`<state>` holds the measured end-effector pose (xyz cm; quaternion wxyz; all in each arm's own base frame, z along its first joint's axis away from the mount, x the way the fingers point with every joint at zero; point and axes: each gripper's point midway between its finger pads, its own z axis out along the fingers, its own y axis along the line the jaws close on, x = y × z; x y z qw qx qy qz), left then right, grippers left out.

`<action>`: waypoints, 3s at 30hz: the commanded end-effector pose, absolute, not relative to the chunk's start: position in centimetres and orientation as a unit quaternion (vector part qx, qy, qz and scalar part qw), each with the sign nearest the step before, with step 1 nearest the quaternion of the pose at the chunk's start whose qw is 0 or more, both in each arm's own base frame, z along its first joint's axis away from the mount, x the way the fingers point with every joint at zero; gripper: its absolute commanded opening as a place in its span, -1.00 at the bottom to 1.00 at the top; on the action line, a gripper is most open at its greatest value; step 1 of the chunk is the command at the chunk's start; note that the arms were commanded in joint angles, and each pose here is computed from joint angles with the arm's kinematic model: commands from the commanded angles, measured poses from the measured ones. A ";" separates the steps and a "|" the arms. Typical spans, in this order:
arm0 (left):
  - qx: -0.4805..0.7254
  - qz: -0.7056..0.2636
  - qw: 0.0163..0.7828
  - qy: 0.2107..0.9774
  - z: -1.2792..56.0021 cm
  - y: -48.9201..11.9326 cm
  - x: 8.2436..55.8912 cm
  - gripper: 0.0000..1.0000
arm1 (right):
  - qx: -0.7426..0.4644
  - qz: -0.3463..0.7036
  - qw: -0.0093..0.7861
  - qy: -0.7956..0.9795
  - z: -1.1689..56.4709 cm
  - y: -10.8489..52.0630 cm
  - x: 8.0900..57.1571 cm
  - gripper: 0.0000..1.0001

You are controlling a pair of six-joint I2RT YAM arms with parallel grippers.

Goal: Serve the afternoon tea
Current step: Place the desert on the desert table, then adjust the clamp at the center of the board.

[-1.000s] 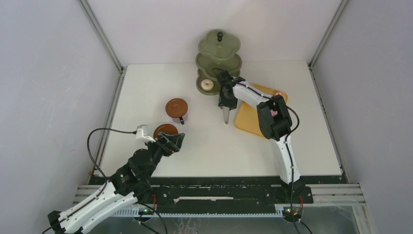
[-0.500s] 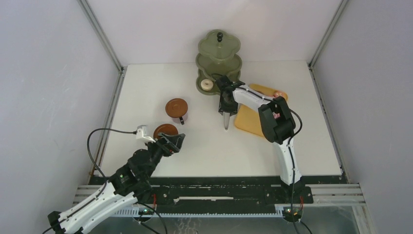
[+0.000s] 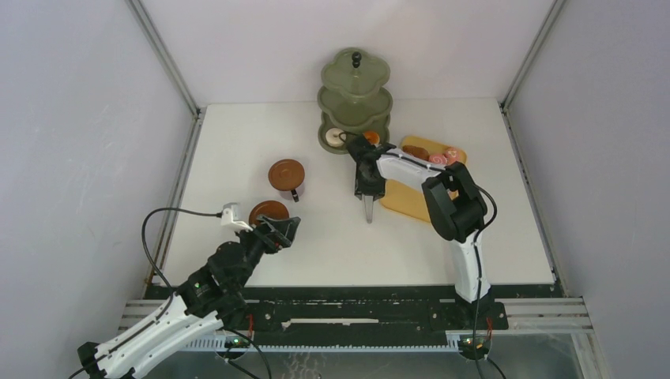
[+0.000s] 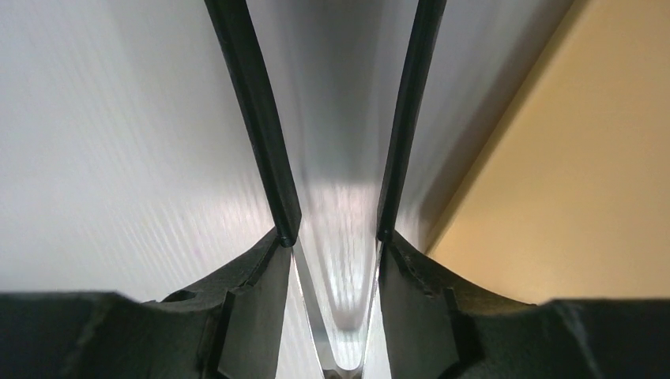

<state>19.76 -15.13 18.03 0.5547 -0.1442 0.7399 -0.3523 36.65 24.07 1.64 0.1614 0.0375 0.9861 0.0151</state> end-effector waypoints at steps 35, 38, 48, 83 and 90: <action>-0.049 -0.206 0.527 0.823 19.8 -23.5 19.8 1.00 | -0.021 0.131 0.242 0.961 6.5 26.6 24.2 0.33; -0.046 -0.198 0.521 0.829 19.1 -24.7 20.1 1.00 | -0.012 0.139 0.247 0.959 6.8 25.8 24.3 0.31; -0.014 -0.138 0.513 0.847 16.8 -28.4 22.0 0.99 | 0.004 0.162 0.243 0.956 5.8 25.3 26.1 0.10; -0.038 -0.101 0.406 0.907 5.0 -28.7 32.7 0.19 | -0.004 0.112 0.227 0.967 2.6 26.7 31.0 -0.19; -0.036 -0.103 0.380 0.918 2.5 -28.8 32.2 -0.21 | 0.001 0.100 0.217 0.971 1.8 26.3 30.9 -0.62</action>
